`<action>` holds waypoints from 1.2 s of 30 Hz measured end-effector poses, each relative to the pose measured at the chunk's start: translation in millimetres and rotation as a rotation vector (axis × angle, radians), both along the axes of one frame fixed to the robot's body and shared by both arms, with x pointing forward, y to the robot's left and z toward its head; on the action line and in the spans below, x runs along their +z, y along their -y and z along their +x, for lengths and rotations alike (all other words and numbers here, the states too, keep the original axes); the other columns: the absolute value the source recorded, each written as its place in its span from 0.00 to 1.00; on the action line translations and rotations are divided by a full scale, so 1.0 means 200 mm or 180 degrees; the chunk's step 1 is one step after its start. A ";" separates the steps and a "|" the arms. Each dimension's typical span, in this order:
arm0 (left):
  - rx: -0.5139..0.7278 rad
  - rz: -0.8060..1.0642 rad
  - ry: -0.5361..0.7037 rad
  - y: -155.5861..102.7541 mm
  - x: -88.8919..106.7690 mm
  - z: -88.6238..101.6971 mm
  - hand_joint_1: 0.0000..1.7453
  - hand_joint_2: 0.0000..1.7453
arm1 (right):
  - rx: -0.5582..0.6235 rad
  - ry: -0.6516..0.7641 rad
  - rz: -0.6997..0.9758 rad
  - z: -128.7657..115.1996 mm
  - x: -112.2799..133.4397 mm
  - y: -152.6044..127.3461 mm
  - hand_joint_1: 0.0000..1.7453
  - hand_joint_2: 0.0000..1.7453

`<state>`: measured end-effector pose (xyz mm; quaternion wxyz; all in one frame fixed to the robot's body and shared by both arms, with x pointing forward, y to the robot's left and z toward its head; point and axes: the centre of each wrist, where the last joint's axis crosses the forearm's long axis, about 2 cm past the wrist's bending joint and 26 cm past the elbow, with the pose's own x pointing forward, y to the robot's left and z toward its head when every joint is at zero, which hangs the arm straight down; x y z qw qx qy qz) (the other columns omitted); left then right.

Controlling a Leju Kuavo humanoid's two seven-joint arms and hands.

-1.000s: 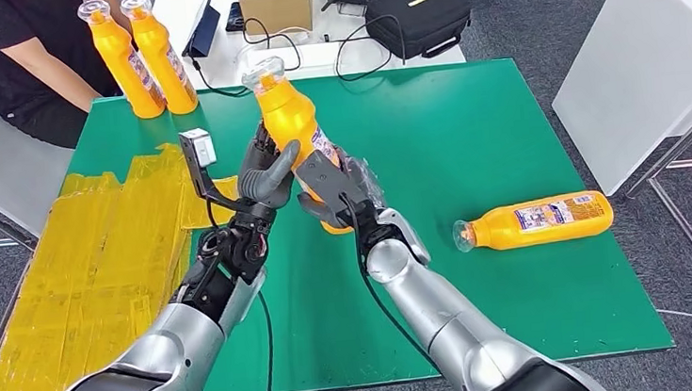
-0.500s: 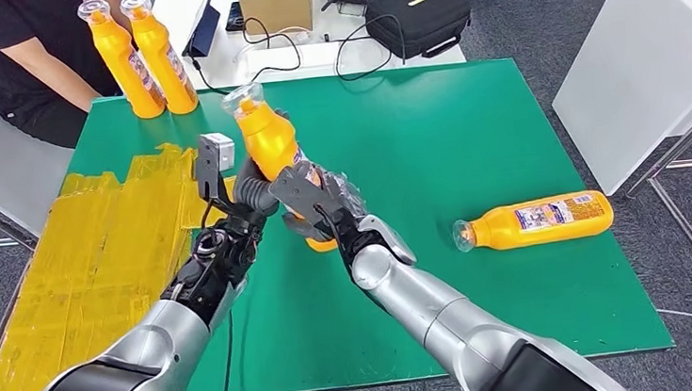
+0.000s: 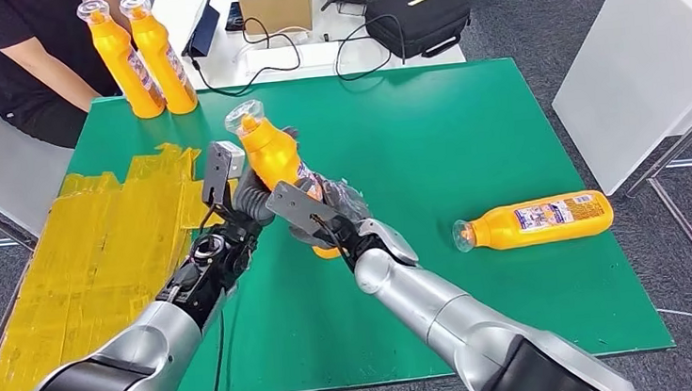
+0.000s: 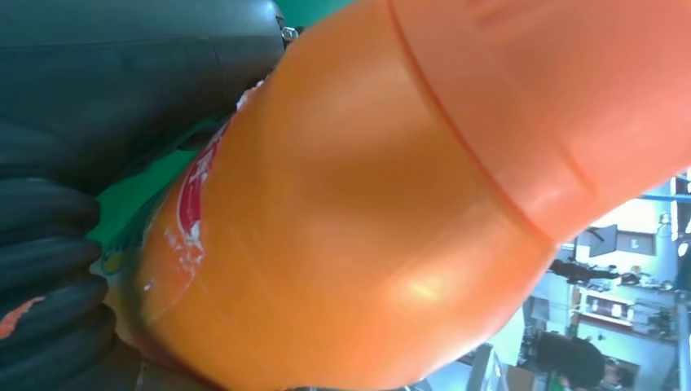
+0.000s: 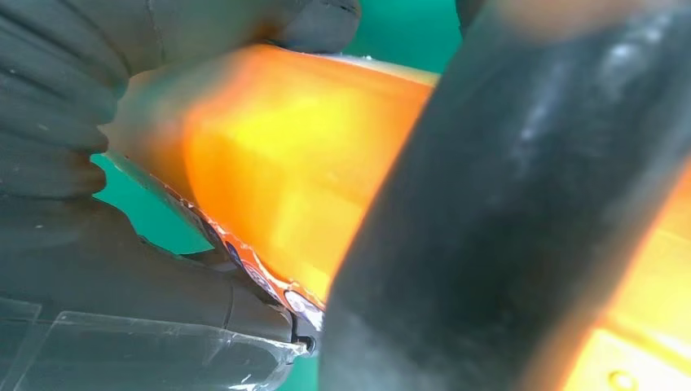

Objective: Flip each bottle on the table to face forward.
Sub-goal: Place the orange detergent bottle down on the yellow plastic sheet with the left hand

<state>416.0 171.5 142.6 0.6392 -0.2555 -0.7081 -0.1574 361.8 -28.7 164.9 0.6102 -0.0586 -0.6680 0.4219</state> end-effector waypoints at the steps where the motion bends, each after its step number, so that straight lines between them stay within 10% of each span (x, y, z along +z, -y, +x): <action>1: 0.0008 -0.0019 -0.0007 0.00 0.00 0.00 1.00 1.00 | 0.0007 0.0005 -0.0012 0.00 0.00 0.00 1.00 1.00; 14: -0.0074 -0.0367 -0.0148 -0.04 -0.01 0.00 1.00 1.00 | 0.0097 0.0064 -0.0041 -0.01 -0.01 0.00 0.95 1.00; 18: -0.0027 -0.0397 -0.0120 -0.05 -0.01 0.00 1.00 1.00 | 0.0123 0.0161 -0.0006 0.00 -0.02 0.00 0.02 0.00; 36: 0.0938 0.0189 0.0390 -0.41 -0.09 -0.02 1.00 1.00 | 0.0319 0.1326 0.0111 -0.01 0.21 0.15 0.00 0.00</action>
